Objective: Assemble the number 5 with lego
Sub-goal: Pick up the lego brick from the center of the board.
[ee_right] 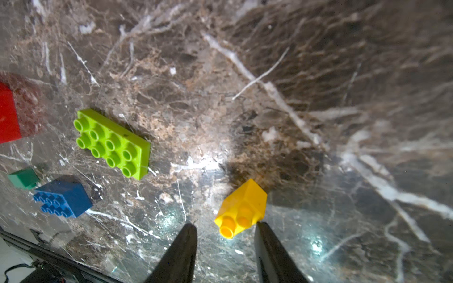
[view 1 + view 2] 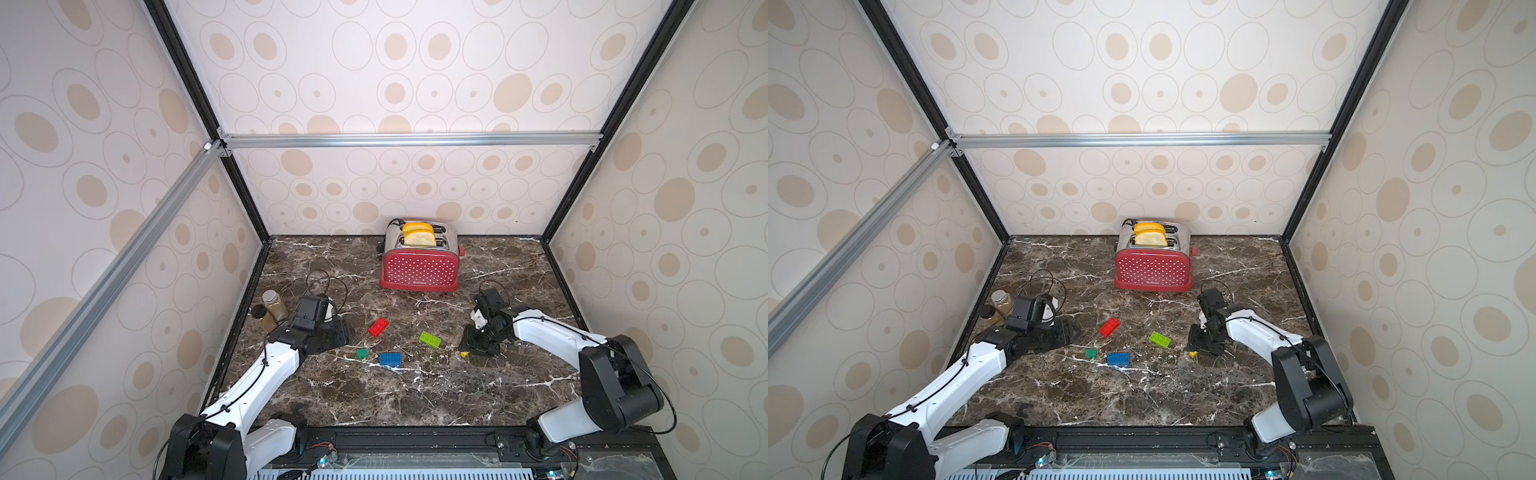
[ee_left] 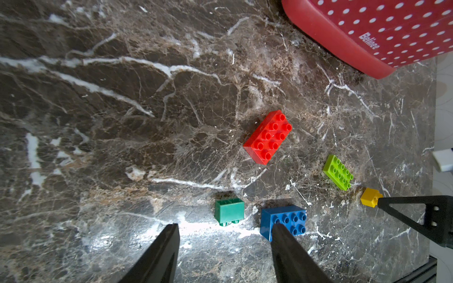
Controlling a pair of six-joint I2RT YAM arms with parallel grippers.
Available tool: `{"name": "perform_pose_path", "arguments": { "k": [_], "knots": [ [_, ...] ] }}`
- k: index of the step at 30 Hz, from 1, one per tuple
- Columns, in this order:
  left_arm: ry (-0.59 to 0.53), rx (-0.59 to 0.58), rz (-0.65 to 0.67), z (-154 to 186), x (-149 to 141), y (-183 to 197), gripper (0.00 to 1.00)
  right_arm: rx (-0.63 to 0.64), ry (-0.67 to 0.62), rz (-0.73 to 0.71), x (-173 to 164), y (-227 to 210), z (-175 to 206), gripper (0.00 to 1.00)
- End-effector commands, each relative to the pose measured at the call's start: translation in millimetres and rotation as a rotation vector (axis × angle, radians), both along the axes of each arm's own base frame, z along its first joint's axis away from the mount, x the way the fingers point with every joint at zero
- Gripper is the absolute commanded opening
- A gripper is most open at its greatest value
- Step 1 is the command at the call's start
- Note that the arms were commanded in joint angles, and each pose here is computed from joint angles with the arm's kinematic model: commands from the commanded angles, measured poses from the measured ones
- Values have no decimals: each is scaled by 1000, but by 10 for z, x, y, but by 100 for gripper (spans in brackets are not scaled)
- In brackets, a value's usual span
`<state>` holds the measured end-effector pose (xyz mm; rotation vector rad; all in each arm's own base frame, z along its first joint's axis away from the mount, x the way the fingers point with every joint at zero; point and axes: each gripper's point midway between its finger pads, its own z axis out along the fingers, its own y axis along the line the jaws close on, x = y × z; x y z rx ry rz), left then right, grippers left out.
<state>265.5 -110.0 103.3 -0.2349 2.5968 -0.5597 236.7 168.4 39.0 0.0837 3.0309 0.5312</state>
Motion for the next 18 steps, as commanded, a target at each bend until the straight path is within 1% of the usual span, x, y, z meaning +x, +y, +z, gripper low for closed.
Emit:
{"name": "perform_pose_path", "arguments": {
  "k": [1, 8, 9, 12, 18],
  "knots": [
    [-11, -2, -13, 58, -22, -14, 63, -8, 2, 20, 34, 51, -1, 40],
    [-6, -22, -27, 56, -15, -78, 60, -99, 16, 61, -8, -21, -57, 35],
    [-6, -22, -33, 57, -14, -96, 60, -114, 19, 67, -21, -39, -72, 32],
    [-8, -20, -51, 67, -6, -150, 60, -158, 19, 83, -39, -83, -114, 30],
    [-11, -9, -73, 76, -10, -206, 60, -183, 13, 93, -19, -89, -146, 22]
  ]
}}
